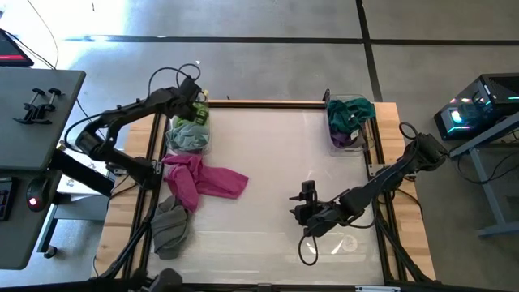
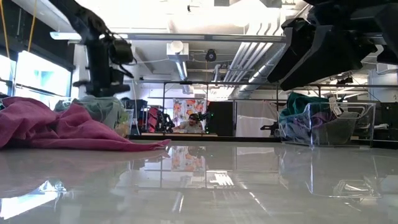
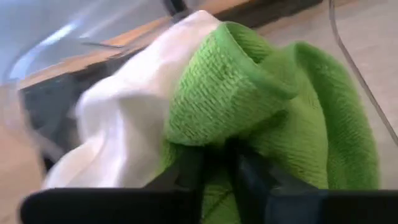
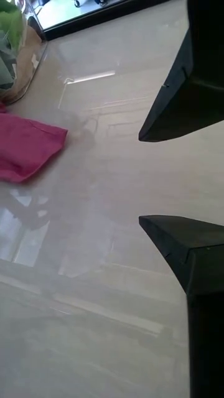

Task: Sort towels by color in basket
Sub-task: Put the light blue towel into the left transparent bin, then put the pink towel into the right transparent bin

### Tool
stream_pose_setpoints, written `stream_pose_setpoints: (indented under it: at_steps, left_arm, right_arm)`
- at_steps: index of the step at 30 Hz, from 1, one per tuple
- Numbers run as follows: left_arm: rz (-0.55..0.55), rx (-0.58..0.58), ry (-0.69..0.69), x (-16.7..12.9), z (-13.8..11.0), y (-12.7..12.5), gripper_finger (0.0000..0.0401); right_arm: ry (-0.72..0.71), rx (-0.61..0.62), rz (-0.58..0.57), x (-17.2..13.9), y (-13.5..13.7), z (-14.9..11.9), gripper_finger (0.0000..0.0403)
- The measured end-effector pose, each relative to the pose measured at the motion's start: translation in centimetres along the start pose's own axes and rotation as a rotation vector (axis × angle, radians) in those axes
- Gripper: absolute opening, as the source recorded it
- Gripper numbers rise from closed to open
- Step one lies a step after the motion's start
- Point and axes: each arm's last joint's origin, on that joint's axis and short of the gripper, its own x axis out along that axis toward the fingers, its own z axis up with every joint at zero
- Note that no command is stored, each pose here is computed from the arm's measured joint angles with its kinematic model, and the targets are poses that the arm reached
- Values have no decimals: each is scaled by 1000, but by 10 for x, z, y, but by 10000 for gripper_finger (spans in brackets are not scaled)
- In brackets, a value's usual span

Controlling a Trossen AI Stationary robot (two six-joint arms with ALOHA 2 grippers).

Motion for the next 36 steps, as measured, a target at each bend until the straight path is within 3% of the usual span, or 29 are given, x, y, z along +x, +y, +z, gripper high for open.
stream_pose_setpoints:
  at_steps: [4,7,13,16,20,26,32,34,36]
  left_arm:
    - [-5,40,3,17,-6,-5,14]
    - [-14,52,2,18,-5,-5,9]
    - [-106,67,19,-10,5,-1,79]
    - [-108,64,30,-37,12,2,122]
    - [-55,102,-82,-81,7,-6,146]
    - [-152,212,-300,-141,-30,-43,136]
    - [-309,380,-423,-182,-90,-94,111]
    - [-339,480,-456,-190,-112,-111,101]
    - [-349,689,-483,-196,-137,-125,92]
  right_arm:
    - [1,0,-3,1,-1,0,200]
    - [5,2,-8,2,-3,0,200]
    - [15,3,-22,6,-9,0,200]
    - [17,9,-24,7,-10,0,200]
    - [16,22,-24,7,-10,0,200]
    - [16,14,-24,7,-10,0,200]
    - [12,23,-24,7,-10,1,200]
    - [8,53,-23,7,-10,1,200]
    - [9,65,-23,7,-9,1,200]
